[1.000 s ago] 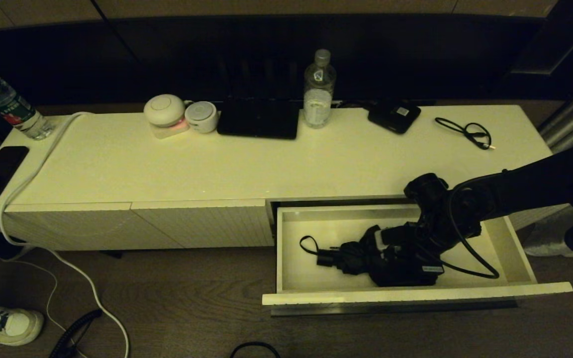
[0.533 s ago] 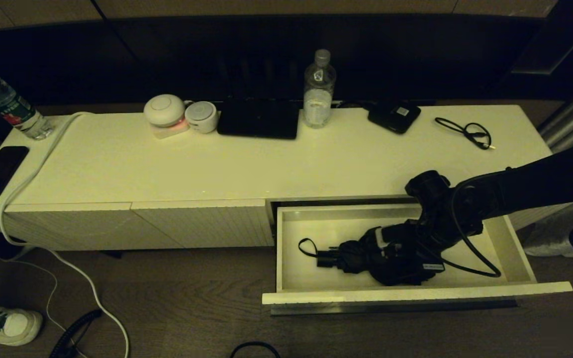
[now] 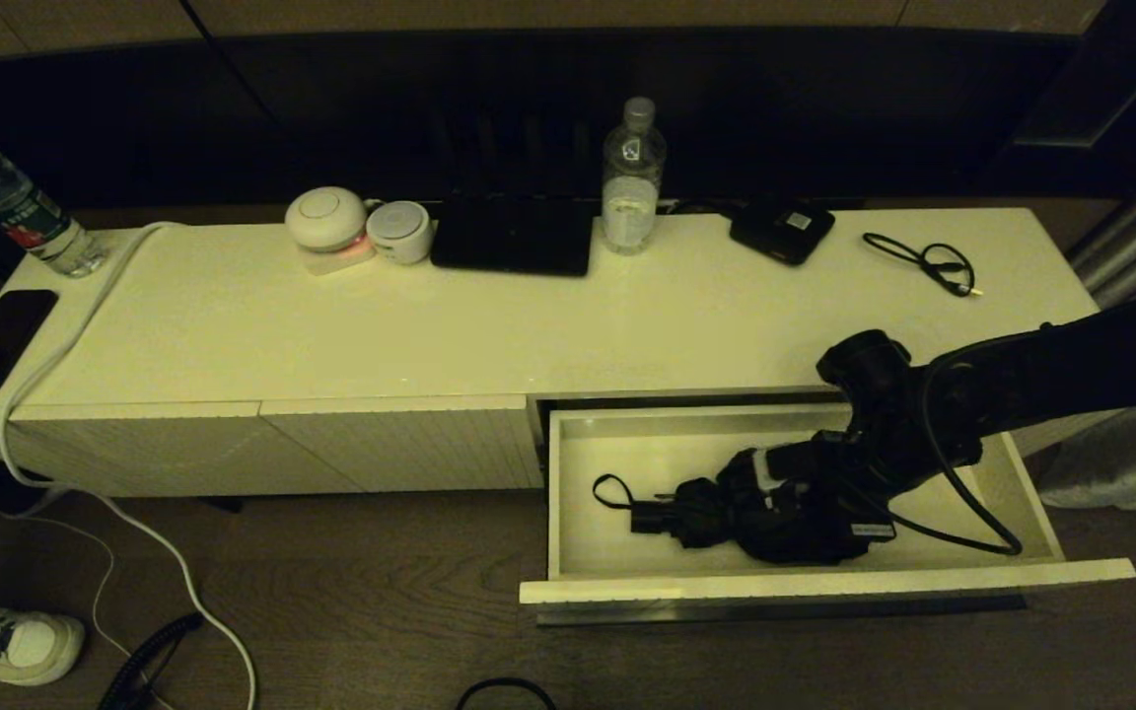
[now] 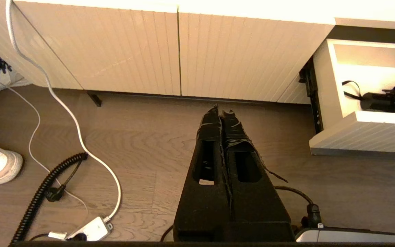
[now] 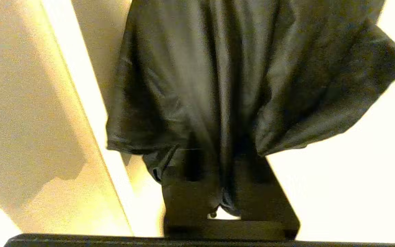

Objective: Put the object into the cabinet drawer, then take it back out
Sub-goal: Take the umbrella out of the drawer and put it on the table

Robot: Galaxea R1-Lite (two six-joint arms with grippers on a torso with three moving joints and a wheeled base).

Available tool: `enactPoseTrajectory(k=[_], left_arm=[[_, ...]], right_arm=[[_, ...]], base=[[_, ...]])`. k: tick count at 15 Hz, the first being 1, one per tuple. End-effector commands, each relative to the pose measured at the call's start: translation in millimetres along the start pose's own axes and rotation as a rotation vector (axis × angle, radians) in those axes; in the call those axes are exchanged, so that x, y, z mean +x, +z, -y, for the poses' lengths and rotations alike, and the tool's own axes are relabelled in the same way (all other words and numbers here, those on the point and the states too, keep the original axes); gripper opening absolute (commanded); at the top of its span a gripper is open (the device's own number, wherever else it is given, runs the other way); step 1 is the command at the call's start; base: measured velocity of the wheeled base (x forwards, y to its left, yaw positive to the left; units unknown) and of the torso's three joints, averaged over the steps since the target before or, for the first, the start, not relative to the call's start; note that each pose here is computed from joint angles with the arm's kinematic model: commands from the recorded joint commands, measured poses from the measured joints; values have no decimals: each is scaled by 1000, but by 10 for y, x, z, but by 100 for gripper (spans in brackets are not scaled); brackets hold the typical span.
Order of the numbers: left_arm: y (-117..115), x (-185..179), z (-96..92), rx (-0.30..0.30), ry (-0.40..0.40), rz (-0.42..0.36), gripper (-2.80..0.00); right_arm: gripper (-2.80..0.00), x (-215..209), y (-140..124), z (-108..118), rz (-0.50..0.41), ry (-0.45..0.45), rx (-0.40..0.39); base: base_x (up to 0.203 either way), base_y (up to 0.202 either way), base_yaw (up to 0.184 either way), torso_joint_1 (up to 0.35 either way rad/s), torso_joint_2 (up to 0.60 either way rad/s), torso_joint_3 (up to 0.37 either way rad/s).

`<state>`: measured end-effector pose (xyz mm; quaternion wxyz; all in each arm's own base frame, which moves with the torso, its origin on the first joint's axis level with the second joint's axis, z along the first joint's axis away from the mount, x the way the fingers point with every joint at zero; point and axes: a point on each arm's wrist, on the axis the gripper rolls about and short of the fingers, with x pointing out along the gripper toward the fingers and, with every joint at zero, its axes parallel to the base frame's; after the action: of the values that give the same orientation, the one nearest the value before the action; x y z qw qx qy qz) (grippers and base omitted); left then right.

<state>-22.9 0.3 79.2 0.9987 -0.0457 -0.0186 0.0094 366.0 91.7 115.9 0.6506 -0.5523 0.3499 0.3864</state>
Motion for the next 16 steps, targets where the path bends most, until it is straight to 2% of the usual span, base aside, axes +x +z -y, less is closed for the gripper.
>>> enactPoseTrajectory(k=[1, 7, 16], left_arm=[[0, -1, 0, -1, 1, 2, -280], [0, -1, 0, -1, 1, 2, -280], [0, -1, 0, -1, 1, 2, -280]], right_arm=[[-280, -217, 20, -13, 19, -36, -12], [-280, -560, 46, -52, 61, -97, -18], [-280, -1311, 3, -167, 117, -256, -4]], base=[[0, 0, 0, 0, 0, 0], [0, 0, 0, 0, 0, 0], [0, 0, 0, 0, 0, 0]])
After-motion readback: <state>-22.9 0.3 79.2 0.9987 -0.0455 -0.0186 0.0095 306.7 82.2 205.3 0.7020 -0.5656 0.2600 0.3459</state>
